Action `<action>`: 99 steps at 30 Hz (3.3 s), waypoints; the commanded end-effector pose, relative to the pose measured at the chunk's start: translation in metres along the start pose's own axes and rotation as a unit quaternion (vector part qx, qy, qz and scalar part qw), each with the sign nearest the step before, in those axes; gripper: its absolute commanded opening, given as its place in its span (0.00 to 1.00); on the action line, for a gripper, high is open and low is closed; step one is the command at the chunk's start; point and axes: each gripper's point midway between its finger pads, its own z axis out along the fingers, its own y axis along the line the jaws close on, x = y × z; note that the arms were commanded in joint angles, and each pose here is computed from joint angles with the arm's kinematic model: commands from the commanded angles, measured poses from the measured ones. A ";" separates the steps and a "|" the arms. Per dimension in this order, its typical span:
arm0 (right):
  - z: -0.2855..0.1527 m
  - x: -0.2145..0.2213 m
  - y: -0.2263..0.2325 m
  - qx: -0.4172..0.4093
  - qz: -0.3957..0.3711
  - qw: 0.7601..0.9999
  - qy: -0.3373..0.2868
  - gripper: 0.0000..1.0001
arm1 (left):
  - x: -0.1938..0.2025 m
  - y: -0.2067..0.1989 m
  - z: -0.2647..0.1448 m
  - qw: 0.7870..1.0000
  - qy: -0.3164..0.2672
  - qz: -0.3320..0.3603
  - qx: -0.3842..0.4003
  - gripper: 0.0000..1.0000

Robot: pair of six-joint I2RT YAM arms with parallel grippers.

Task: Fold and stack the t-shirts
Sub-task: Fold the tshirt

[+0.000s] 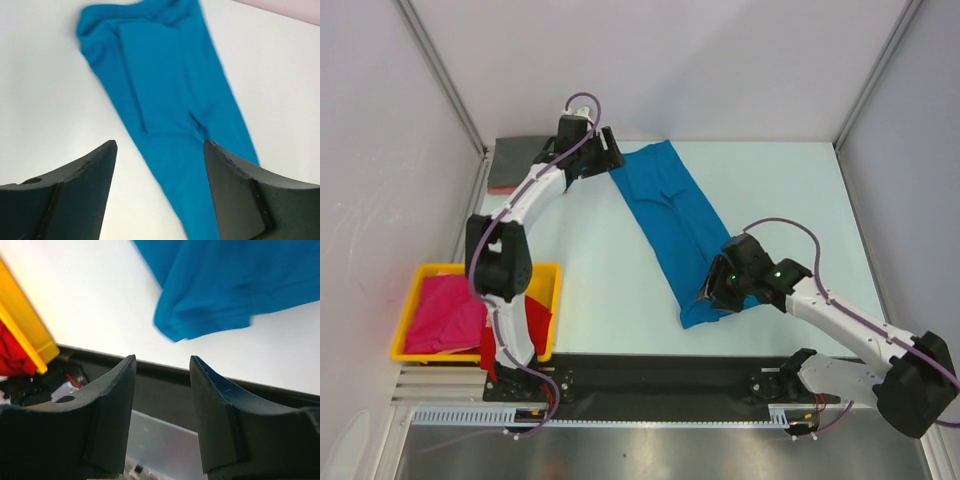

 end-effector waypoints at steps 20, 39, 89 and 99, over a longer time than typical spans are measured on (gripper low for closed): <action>-0.019 -0.166 -0.142 0.106 0.074 0.987 -0.097 0.50 | 0.086 -0.024 0.060 0.994 0.061 -0.085 0.008 0.00; 0.022 -0.157 -0.157 0.098 0.092 0.991 -0.014 0.50 | 0.086 0.052 0.135 0.968 0.099 -0.218 -0.078 0.17; 0.014 -0.125 -0.149 0.093 0.051 0.994 0.024 0.49 | 0.239 -0.082 -0.064 0.971 0.228 -0.039 0.056 0.35; 0.029 -0.113 -0.161 0.106 0.061 0.991 0.056 0.47 | 0.316 -0.113 -0.101 0.955 0.272 -0.064 0.101 0.37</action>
